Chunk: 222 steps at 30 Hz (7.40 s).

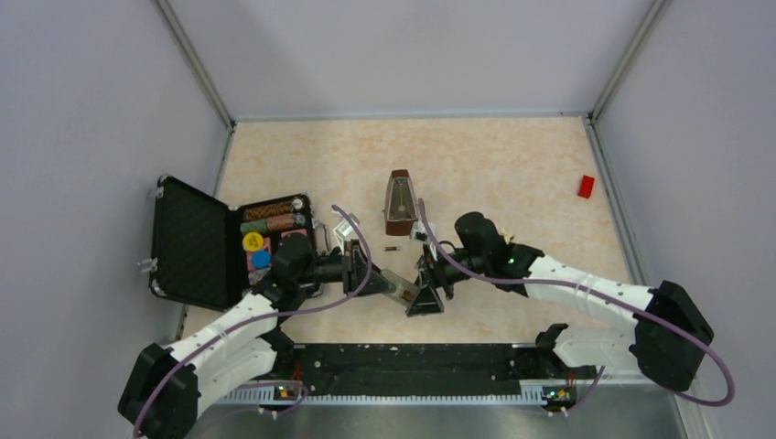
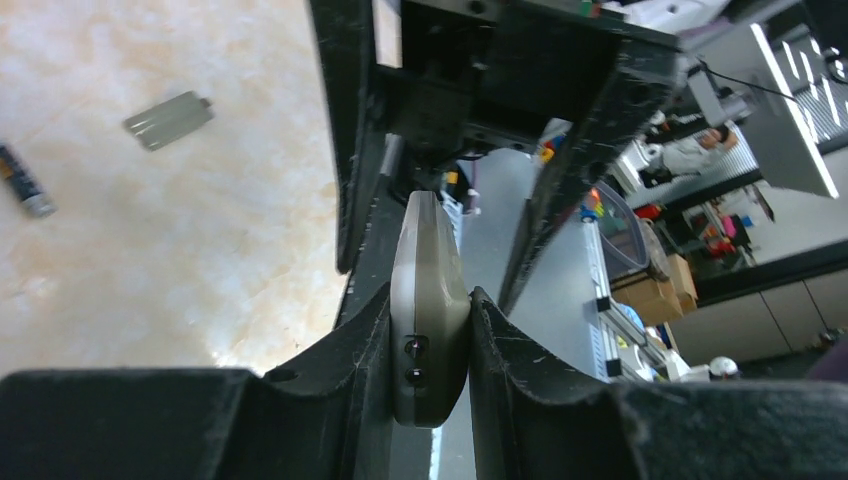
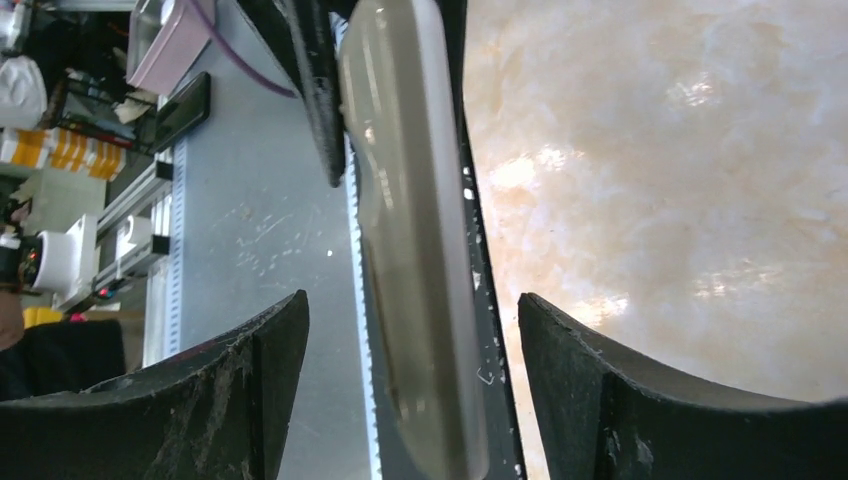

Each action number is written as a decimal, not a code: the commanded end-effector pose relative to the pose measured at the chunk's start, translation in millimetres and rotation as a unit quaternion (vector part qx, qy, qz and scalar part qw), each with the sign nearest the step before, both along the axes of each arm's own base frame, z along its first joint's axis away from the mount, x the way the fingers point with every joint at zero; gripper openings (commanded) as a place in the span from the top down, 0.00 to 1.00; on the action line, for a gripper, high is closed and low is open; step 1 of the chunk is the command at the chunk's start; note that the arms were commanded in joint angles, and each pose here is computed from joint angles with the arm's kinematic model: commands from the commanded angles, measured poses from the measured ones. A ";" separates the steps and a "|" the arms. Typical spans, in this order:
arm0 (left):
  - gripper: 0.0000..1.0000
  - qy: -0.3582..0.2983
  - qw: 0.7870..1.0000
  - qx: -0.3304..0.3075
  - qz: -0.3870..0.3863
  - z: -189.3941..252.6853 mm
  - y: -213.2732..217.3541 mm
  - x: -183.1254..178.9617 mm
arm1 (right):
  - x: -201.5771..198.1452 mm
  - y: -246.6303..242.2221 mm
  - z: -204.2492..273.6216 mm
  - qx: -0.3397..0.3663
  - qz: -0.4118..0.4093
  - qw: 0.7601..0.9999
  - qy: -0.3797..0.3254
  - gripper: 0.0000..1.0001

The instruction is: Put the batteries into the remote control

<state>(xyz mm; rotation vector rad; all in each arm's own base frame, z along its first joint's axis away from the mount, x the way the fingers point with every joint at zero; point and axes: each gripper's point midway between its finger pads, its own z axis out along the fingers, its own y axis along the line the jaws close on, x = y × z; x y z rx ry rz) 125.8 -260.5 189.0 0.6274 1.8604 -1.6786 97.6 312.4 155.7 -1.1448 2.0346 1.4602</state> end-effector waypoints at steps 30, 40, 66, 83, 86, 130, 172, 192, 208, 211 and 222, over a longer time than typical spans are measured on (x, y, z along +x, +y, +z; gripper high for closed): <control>0.39 0.001 0.974 -0.146 0.174 104.7 14.7 29.2 | 12.1 52.1 113.6 0.244 -0.075 0.962 0.096 0.99; 1.00 0.001 0.973 -0.130 0.189 92.9 16.3 33.0 | 19.5 56.3 115.0 0.252 -0.104 0.954 0.124 0.77; 1.00 -0.014 0.909 0.101 0.404 31.9 84.9 77.5 | 120.5 -4.8 8.2 -0.078 -0.398 0.913 -0.044 0.51; 1.00 -0.025 0.897 0.089 0.432 25.9 96.0 79.4 | 154.8 -37.0 -84.5 -0.243 -0.573 0.783 -0.023 0.59; 1.00 -0.026 0.898 0.088 0.430 26.3 96.0 78.4 | 156.4 -34.3 -94.2 -0.252 -0.581 0.774 -0.019 0.59; 1.00 0.019 0.782 0.134 0.608 12.2 185.1 72.1 | 202.0 60.1 -127.2 -0.312 -0.522 0.784 -0.127 0.70; 1.00 0.013 0.787 0.110 0.607 11.3 179.7 76.8 | 45.1 35.9 -73.8 -0.203 -0.560 0.699 0.396 0.40; 1.00 0.010 0.767 0.121 0.630 8.6 193.5 76.0 | -27.3 26.1 -126.3 -0.361 -0.520 0.629 0.450 0.36; 1.00 0.006 0.757 0.123 0.642 10.7 203.8 70.2 | -37.6 30.9 -146.0 -0.379 -0.525 0.625 0.437 0.59; 1.00 0.005 0.759 0.120 0.640 11.7 203.4 69.6 | -37.8 28.7 -147.6 -0.379 -0.531 0.618 0.439 0.67; 1.00 0.003 0.766 0.120 0.632 10.5 199.2 69.8 | -39.5 10.4 -155.2 -0.380 -0.563 0.586 0.442 0.67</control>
